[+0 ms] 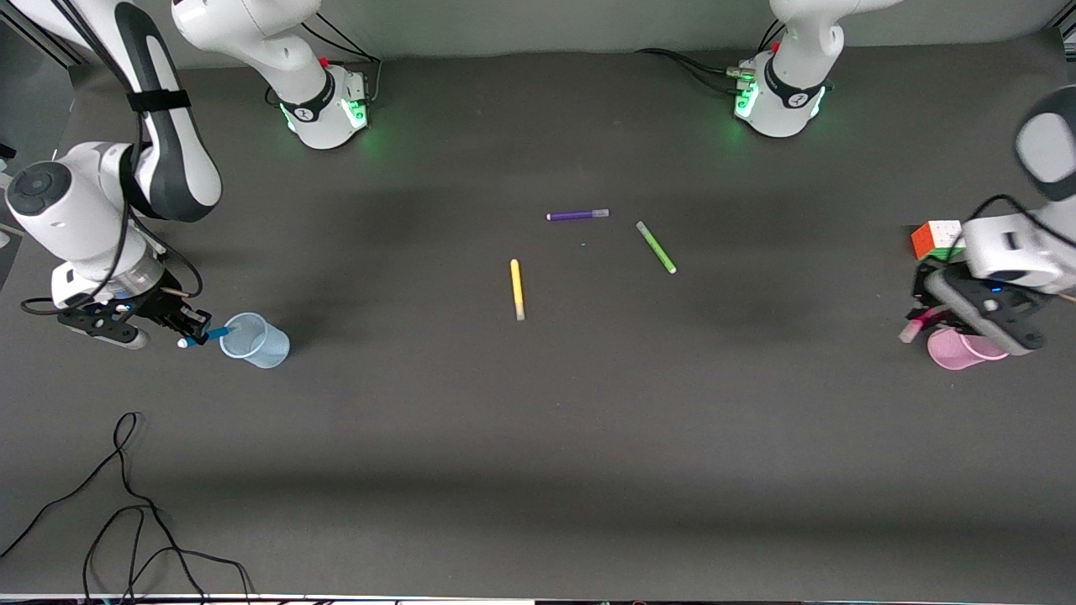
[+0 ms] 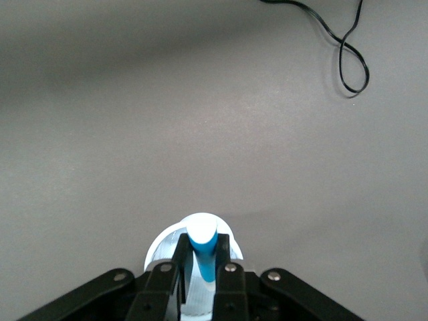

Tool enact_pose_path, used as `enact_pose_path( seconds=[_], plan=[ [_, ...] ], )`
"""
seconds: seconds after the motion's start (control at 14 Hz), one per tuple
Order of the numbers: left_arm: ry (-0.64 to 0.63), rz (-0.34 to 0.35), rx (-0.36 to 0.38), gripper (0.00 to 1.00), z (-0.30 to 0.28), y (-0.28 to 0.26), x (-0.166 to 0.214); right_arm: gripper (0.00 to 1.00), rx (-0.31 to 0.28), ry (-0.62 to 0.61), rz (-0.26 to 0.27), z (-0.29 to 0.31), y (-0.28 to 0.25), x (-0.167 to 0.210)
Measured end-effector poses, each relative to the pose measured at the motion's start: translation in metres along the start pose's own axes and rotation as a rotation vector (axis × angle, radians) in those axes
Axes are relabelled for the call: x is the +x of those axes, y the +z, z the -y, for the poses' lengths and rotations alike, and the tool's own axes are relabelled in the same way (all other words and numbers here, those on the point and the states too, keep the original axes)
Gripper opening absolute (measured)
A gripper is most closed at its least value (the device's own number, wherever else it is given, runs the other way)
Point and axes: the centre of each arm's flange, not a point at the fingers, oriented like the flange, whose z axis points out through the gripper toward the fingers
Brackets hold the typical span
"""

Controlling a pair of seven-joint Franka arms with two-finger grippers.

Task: Place pink and blue markers in matching cups
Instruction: 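Lower the blue marker into the blue cup while the left gripper lowers pink, then open the right gripper and withdraw while the left gripper releases pink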

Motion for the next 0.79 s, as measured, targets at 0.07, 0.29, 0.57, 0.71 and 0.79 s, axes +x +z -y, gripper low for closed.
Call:
enact_pose_path(
  seconds=[0.07, 0.29, 0.57, 0.71, 0.79],
  plan=[
    [0.04, -0.034, -0.008, 0.17, 0.015, 0.001, -0.021, 0.18, -0.005, -0.002, 0.0, 0.001, 0.004, 0.0],
    [0.136, -0.105, -0.024, 0.17, 0.05, 0.015, -0.08, 0.18, -0.014, -0.006, 0.008, 0.001, 0.011, -0.002],
    [0.278, -0.256, -0.026, 0.17, 0.08, 0.047, -0.131, 0.37, -0.015, -0.008, 0.011, 0.002, 0.012, -0.002],
    [0.322, -0.32, -0.028, 0.17, 0.094, 0.072, -0.161, 0.57, -0.017, -0.009, 0.02, 0.002, 0.013, -0.003],
    [0.347, -0.351, -0.025, 0.17, 0.1, 0.084, -0.178, 0.66, -0.019, -0.009, 0.026, 0.002, 0.013, -0.004]
  ],
)
